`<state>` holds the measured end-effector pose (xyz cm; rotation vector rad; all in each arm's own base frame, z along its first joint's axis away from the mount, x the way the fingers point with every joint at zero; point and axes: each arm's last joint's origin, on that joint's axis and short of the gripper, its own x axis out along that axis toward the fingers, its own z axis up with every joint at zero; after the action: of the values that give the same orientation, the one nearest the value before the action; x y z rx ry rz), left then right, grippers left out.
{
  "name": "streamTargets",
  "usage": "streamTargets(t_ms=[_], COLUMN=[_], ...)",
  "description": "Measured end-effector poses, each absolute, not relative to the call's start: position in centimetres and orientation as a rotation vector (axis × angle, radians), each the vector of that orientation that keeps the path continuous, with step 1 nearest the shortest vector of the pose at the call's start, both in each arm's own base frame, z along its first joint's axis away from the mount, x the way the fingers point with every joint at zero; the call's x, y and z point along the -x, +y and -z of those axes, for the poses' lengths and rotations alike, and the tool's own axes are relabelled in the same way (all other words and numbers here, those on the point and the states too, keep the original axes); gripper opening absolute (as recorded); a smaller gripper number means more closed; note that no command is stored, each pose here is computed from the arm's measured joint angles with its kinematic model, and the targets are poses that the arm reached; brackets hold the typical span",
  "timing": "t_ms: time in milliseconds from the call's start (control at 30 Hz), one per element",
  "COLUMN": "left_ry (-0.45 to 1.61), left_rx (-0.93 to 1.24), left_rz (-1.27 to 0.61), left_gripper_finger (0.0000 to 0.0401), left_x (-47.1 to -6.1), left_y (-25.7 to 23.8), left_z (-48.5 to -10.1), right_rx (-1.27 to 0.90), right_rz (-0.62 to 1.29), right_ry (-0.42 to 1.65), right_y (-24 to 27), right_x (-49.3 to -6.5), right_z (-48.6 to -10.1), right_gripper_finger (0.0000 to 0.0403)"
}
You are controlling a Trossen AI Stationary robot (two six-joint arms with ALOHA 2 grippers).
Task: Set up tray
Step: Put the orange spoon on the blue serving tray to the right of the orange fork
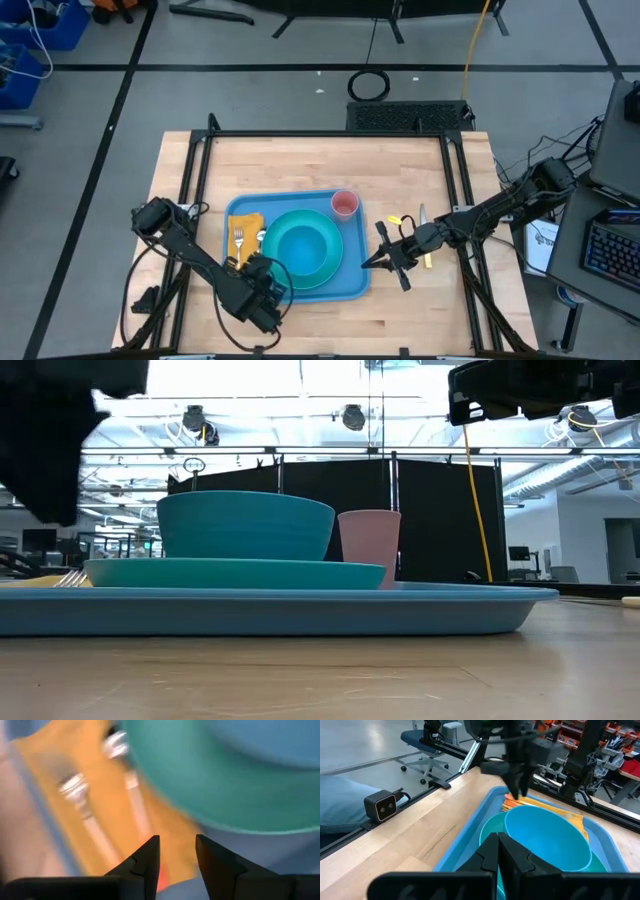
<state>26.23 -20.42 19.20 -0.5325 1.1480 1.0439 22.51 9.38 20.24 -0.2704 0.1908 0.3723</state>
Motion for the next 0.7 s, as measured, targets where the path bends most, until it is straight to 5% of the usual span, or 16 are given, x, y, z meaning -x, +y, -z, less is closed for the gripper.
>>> streamTargets(t_ms=[700], left_ry=[1.263], left_rx=[0.611], left_rz=[-1.105], left_gripper_finger=[0.0129], left_x=[-24.7], left_y=[-19.5], left_z=[-15.0], right_rx=[0.27], right_rz=[-0.372], right_ry=[0.19], right_y=[9.4], right_x=[-22.5], right_z=[-20.2], right_gripper_finger=[0.0])
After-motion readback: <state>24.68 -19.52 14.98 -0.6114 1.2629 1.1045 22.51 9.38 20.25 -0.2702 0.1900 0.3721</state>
